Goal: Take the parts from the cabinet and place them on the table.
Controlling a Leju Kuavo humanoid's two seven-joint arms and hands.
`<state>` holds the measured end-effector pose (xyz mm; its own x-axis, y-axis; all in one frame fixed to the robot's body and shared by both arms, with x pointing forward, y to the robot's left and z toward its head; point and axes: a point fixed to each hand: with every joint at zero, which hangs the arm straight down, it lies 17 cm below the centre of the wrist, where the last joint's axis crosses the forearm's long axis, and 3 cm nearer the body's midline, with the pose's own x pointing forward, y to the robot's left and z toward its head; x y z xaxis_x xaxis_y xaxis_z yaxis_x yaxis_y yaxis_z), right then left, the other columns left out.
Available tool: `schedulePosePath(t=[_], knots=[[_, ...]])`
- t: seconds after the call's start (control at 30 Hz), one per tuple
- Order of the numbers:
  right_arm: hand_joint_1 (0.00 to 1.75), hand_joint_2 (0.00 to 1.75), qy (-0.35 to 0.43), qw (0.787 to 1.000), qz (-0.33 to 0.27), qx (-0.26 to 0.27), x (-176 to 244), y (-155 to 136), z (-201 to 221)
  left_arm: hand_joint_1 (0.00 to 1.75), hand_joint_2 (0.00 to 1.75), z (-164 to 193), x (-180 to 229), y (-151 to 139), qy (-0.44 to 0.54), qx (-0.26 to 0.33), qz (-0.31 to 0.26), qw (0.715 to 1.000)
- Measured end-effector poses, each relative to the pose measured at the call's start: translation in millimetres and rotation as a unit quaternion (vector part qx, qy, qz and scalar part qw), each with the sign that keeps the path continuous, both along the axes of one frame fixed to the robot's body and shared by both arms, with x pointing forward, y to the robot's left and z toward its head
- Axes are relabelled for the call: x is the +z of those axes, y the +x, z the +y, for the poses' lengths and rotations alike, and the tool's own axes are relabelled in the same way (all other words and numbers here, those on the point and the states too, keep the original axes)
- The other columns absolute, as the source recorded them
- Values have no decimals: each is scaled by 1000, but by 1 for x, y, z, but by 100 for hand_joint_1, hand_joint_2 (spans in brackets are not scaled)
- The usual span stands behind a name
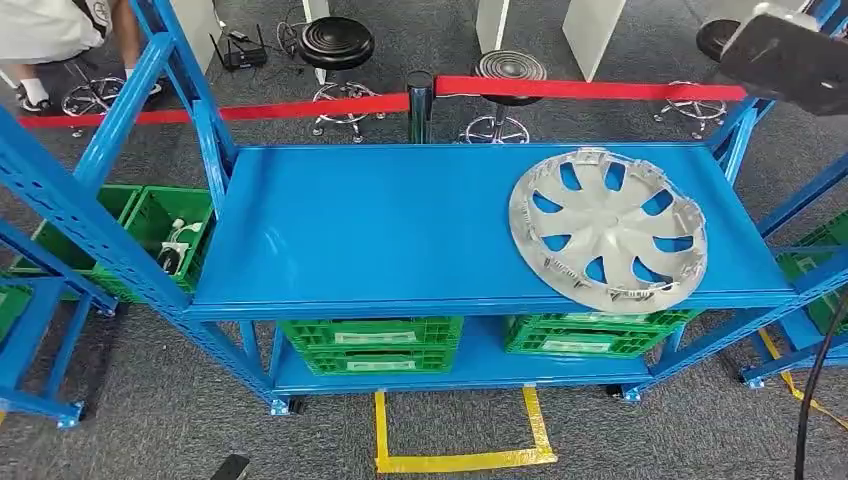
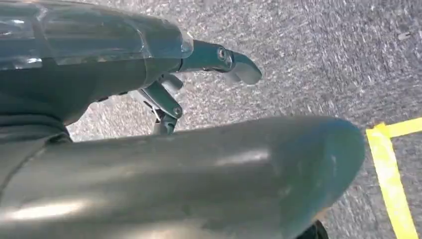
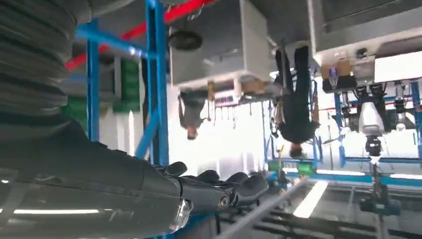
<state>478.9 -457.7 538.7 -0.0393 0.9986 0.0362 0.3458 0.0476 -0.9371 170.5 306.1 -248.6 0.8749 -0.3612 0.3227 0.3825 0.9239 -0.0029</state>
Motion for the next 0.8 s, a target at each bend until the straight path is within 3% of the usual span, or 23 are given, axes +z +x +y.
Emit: schedulePosePath(t=[0.33,0.57,0.8], knots=[[0,175,-50,994,97,24,-33,42,-4,0,0,-3,2,4,3,-29,3,1000],[0,175,-19,973,224,52,-92,58,0,0,0,-4,4,10,4,-40,2,999],[0,175,2,962,268,54,-112,66,14,0,0,-4,5,13,10,-50,11,999]])
